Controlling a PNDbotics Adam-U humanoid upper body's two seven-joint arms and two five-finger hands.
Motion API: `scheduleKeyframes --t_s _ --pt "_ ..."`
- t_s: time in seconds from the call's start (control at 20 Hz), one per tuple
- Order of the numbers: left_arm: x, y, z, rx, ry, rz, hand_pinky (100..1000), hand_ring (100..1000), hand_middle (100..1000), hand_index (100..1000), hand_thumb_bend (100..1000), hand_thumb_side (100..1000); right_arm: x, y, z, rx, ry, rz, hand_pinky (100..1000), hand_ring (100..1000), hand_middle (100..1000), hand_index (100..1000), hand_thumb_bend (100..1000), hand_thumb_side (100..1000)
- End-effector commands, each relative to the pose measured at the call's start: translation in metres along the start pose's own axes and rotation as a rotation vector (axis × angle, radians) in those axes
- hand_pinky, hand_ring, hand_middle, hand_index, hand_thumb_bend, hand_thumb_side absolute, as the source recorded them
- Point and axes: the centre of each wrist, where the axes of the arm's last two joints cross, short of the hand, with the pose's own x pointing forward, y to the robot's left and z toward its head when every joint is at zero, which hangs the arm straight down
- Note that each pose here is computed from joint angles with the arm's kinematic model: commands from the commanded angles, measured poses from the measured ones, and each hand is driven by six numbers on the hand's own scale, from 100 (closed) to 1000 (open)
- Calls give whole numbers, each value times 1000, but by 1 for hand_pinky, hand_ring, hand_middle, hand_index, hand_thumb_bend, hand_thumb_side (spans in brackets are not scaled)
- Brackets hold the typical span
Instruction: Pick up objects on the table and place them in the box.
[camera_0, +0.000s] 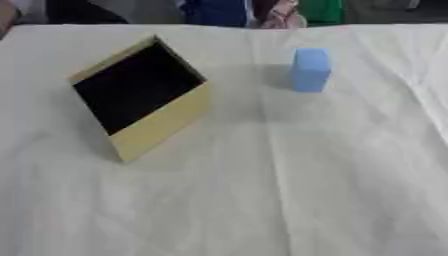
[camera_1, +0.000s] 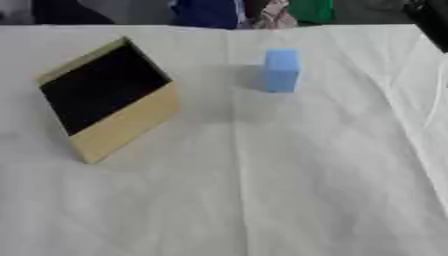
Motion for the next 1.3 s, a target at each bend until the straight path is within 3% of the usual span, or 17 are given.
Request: scheduleKeyframes --t_s 0.05,0.45,0.65,1.0,1.3 --pt "6 3 -6 -5 -30 -7 655 579 585 871 100 921 10 -10 -11 6 -34 52 803 830 673 907 100 914" --pt "5 -1 -4 -30 -12 9 656 579 586 871 100 920 37 -8 -53 167 -57 224 849 874 785 921 100 959" --pt "5 -3 -2 -46 -3 19 656 580 586 871 100 919 43 4 -74 251 -36 279 866 892 822 926 100 982" --pt "5 -4 -1 -57 5 28 657 580 587 870 100 919 59 39 -112 358 27 278 878 904 842 925 100 1000" --pt "5 -4 -2 -61 4 32 656 580 586 870 100 919 85 73 -145 449 79 262 899 923 872 925 100 1000"
